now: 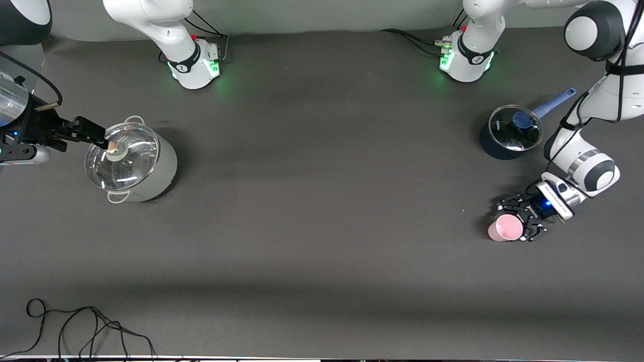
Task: Transfer pink cup from left to right arm
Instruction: 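Close the left gripper around the pink cup, then lift the pink cup with the left gripper toward the table middle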
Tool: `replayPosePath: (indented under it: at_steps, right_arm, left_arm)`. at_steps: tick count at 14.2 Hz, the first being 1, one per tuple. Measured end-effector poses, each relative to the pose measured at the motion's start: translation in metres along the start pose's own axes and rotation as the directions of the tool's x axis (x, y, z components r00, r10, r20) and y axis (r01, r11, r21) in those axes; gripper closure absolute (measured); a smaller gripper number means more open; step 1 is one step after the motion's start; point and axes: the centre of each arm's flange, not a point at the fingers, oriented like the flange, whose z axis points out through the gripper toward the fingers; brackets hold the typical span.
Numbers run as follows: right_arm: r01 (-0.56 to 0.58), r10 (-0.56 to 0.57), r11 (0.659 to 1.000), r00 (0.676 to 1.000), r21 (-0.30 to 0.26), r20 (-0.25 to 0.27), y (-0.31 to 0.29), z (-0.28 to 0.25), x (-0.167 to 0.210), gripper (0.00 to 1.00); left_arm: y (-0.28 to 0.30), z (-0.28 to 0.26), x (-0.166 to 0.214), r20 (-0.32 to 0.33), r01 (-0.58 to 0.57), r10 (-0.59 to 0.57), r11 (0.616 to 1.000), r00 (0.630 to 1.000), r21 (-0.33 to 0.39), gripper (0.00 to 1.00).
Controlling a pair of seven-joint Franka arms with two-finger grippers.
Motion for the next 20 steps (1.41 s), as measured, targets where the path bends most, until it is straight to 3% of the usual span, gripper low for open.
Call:
replayPosePath:
  at_steps: [2, 4, 5, 7, 10, 12, 15, 20]
  right_arm:
    - [0.000, 0.000, 1.000, 1.000, 0.000, 0.000, 0.000, 0.000, 0.000, 0.00]
    - [0.000, 0.000, 1.000, 1.000, 0.000, 0.000, 0.000, 0.000, 0.000, 0.00]
    - [0.000, 0.000, 1.000, 1.000, 0.000, 0.001, 0.000, 0.000, 0.000, 0.00]
    - [0.000, 0.000, 1.000, 1.000, 0.000, 0.001, 0.000, 0.000, 0.000, 0.00]
    - [0.000, 0.000, 1.000, 1.000, 0.000, 0.001, 0.000, 0.000, 0.000, 0.00]
    - [0.000, 0.000, 1.000, 1.000, 0.000, 0.001, 0.000, 0.000, 0.000, 0.00]
    - [0.000, 0.000, 1.000, 1.000, 0.000, 0.002, 0.000, 0.000, 0.000, 0.00]
    - [-0.004, 0.004, 1.000, 1.000, 0.000, 0.004, 0.002, 0.001, 0.000, 0.00]
  left_arm:
    - [0.001, 0.004, -0.002, 0.013, 0.004, -0.004, 1.000, 1.000, 0.006, 0.04]
    - [0.001, 0.008, -0.002, 0.012, 0.006, -0.006, 1.000, 1.000, 0.010, 0.22]
    - [0.001, 0.009, -0.002, 0.010, 0.007, -0.007, 1.000, 1.000, 0.010, 0.22]
    - [0.001, 0.009, -0.001, 0.009, 0.007, -0.007, 1.000, 1.000, 0.014, 0.34]
    - [-0.003, 0.020, 0.006, 0.016, 0.023, -0.023, 0.999, 1.000, 0.024, 0.34]
    - [-0.010, 0.045, 0.034, 0.033, 0.056, -0.057, 0.998, 0.998, 0.030, 0.34]
    - [-0.010, 0.100, 0.105, 0.044, 0.099, -0.103, 0.992, 0.994, 0.078, 0.34]
    - [0.057, 0.194, 0.216, 0.004, 0.161, -0.163, 0.979, 0.987, 0.129, 0.34]
